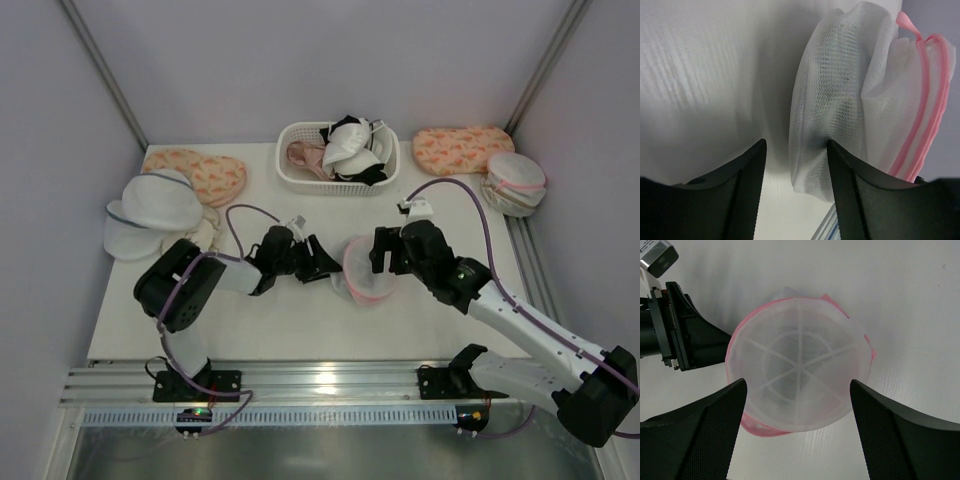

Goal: Unzip the laundry bag and remove the bra

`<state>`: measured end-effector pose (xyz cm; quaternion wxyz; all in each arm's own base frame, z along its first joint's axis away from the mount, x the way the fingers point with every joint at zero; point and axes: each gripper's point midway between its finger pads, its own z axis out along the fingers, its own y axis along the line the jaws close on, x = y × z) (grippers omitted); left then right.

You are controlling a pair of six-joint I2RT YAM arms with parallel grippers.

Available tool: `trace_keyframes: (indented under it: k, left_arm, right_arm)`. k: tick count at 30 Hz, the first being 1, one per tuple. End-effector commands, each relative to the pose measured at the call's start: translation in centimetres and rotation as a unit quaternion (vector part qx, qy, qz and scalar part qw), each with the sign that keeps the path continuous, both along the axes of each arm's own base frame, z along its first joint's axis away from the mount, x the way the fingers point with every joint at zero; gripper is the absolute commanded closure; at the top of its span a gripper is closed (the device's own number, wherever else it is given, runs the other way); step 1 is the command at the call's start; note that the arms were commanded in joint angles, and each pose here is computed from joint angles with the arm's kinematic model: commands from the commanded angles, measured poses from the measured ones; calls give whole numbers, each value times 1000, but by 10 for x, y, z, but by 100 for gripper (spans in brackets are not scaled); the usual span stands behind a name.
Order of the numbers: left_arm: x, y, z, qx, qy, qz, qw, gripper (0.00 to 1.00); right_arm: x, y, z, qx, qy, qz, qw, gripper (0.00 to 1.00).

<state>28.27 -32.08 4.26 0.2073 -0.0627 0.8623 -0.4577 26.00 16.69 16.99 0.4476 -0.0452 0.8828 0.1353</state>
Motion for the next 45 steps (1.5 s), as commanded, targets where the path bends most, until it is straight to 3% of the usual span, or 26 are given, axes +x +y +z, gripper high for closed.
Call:
trace_keyframes:
  k: [1, 2, 5, 6, 16, 20, 26, 30, 34, 40, 45]
  left_arm:
    - [13, -27, 34, -98, -35, -23, 994, 49]
    - [13, -29, 33, -109, -25, -21, 993, 54]
    - [14, -33, 34, -136, -26, -19, 990, 85]
    - [15, -33, 39, -152, -30, -15, 988, 100]
    - [10, -30, 83, -162, -59, -18, 985, 100]
    - [1, -24, 101, -69, -63, -16, 995, 100]
    - [-18, -24, 125, -13, -77, -40, 996, 100]
    - [-17, -7, 114, 47, -80, -19, 996, 100]
    - [-17, 37, 92, 166, -86, 30, 982, 100]
    - [-21, 58, 95, 195, -100, 50, 974, 100]
    - [-23, 60, 110, 183, -110, 53, 975, 100]
  right_arm:
    - [-1, 8, 6, 26, -10, 9, 1000, 14]
    - [-2, 8, 5, 27, -9, 10, 1000, 14]
    - [-4, 8, 3, 29, -6, 11, 999, 15]
    - [-4, 7, 2, 30, -5, 10, 999, 15]
    - [-10, 28, 11, 53, -7, 54, 997, 19]
    - [-8, 36, 16, 54, -10, 61, 997, 19]
    - [-5, 49, 19, 37, -16, 58, 998, 19]
    - [-9, 58, 26, 40, -24, 64, 997, 20]
    - [-15, 53, 29, 37, -31, 60, 997, 20]
    - [-23, 43, 27, 28, -25, 58, 998, 17]
    - [-27, 48, 22, 35, -19, 65, 997, 17]
